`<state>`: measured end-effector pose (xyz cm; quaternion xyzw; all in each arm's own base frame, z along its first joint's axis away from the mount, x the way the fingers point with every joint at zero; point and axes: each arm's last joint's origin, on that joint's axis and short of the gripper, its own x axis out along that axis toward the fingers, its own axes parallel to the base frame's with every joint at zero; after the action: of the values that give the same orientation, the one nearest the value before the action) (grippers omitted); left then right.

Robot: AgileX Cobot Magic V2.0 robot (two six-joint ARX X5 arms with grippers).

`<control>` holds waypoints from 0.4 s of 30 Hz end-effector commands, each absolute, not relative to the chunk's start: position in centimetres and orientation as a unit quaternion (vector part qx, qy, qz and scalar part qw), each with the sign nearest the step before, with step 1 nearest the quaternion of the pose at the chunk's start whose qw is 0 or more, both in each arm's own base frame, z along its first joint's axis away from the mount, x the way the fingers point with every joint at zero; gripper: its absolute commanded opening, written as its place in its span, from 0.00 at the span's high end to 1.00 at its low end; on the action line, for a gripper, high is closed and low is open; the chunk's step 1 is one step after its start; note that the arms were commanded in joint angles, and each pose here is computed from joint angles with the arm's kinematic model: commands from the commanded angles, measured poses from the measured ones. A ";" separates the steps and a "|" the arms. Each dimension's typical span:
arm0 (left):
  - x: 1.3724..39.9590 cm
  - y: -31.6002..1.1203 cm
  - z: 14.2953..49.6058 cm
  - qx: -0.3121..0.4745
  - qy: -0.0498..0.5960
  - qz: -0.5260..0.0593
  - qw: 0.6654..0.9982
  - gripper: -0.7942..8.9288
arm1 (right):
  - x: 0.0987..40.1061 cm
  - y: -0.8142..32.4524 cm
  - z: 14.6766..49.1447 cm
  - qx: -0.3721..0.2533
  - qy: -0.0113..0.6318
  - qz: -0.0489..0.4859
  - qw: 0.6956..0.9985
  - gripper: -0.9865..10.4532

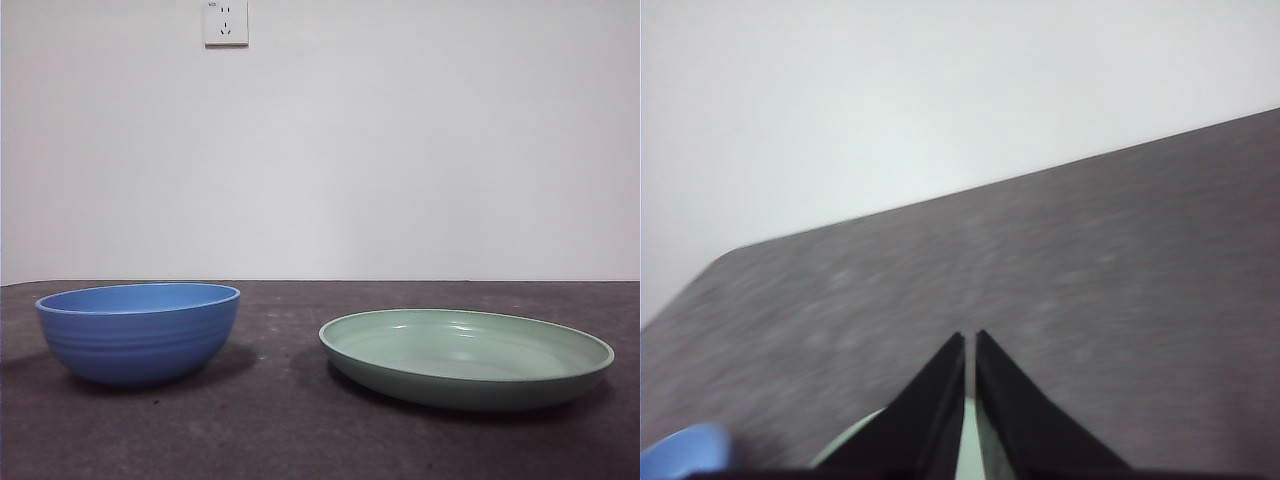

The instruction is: Pick up the blue bowl, put it on the green plate, put it on desk

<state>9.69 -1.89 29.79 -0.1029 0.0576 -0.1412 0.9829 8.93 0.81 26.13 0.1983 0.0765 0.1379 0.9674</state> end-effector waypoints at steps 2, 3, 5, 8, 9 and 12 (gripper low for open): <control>10.6 -2.4 32.9 -0.107 0.063 -0.198 0.972 0.91 | 9.5 1.1 29.2 0.195 0.111 0.190 0.956 0.90; 10.8 -2.5 33.3 -0.108 0.066 -0.207 0.970 0.91 | 9.7 1.2 29.8 0.189 0.119 0.200 0.954 0.90; 11.4 -2.8 34.3 -0.112 0.076 -0.232 0.963 0.91 | 10.1 1.3 31.0 0.179 0.139 0.220 0.949 0.90; 12.1 -3.2 35.3 -0.114 0.105 -0.253 0.955 0.91 | 10.9 1.4 32.5 0.167 0.166 0.242 0.941 0.90; 12.4 -3.3 35.6 -0.116 0.116 -0.260 0.952 0.91 | 11.1 1.4 32.9 0.164 0.172 0.249 0.939 0.90; 13.2 -3.6 36.3 -0.121 0.157 -0.283 0.938 0.91 | 11.9 1.6 33.9 0.158 0.196 0.273 0.928 0.90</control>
<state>13.12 -3.52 35.60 -0.1204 0.1607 -0.2741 0.9405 11.87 1.55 33.40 0.1773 0.2056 0.2648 0.9253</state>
